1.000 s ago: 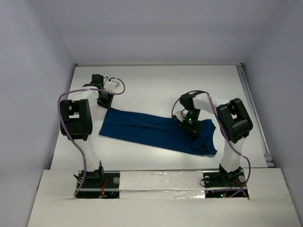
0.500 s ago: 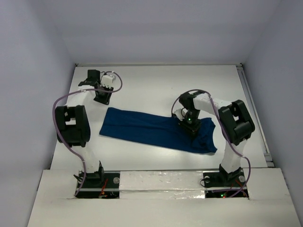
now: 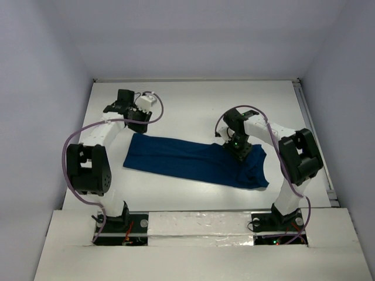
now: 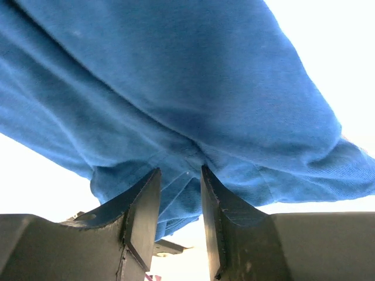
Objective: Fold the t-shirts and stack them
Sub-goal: Fold the other side of the tshirt into a rectangle, then rotate the tshirt 90 degrees
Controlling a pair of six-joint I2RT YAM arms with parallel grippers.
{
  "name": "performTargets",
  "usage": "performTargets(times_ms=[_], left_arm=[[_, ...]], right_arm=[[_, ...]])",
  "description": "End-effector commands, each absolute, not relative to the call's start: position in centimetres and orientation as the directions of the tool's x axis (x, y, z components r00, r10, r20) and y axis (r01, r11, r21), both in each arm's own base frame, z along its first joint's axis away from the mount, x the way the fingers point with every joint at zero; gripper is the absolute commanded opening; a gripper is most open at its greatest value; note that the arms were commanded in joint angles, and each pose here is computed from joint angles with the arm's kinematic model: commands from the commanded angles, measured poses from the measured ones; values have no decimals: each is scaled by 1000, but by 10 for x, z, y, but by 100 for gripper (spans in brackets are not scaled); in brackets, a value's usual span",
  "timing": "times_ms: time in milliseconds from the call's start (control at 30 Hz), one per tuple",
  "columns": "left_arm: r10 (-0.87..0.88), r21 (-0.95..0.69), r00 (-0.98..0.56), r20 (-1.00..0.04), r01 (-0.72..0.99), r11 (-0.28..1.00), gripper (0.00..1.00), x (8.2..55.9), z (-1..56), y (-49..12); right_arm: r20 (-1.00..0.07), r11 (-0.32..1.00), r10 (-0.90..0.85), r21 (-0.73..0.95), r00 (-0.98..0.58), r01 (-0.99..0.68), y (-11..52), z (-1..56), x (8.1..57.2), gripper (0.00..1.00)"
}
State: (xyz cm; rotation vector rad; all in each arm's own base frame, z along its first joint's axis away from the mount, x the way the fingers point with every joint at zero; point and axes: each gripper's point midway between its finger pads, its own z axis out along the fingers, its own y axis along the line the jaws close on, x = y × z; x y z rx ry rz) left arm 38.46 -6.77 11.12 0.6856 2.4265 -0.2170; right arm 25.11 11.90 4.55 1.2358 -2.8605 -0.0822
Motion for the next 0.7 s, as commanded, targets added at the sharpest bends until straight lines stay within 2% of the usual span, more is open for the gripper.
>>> performTargets(times_ms=[0,133,267,467,667], left_arm=[[449,-58,-694,-563,576,816,21,371,89,-84],[482,-81,-693,-536,611,787,17,364,71,-93],[494,-95,-708,-505,614,783,15,362,53,-92],[517,-88,-728,-450,612,786,14,349,28,-84],[543,-55,-744,-390,607,793,13,330,13,-70]], right_arm=[[-41,714,-700,-8,-713,-700,120,52,263,38],[22,721,-690,-68,-724,-689,106,40,263,34],[62,722,-683,-98,-728,-685,100,33,266,26],[75,724,-680,-93,-729,-684,105,29,275,16],[87,723,-681,-80,-727,-686,111,23,283,13]])
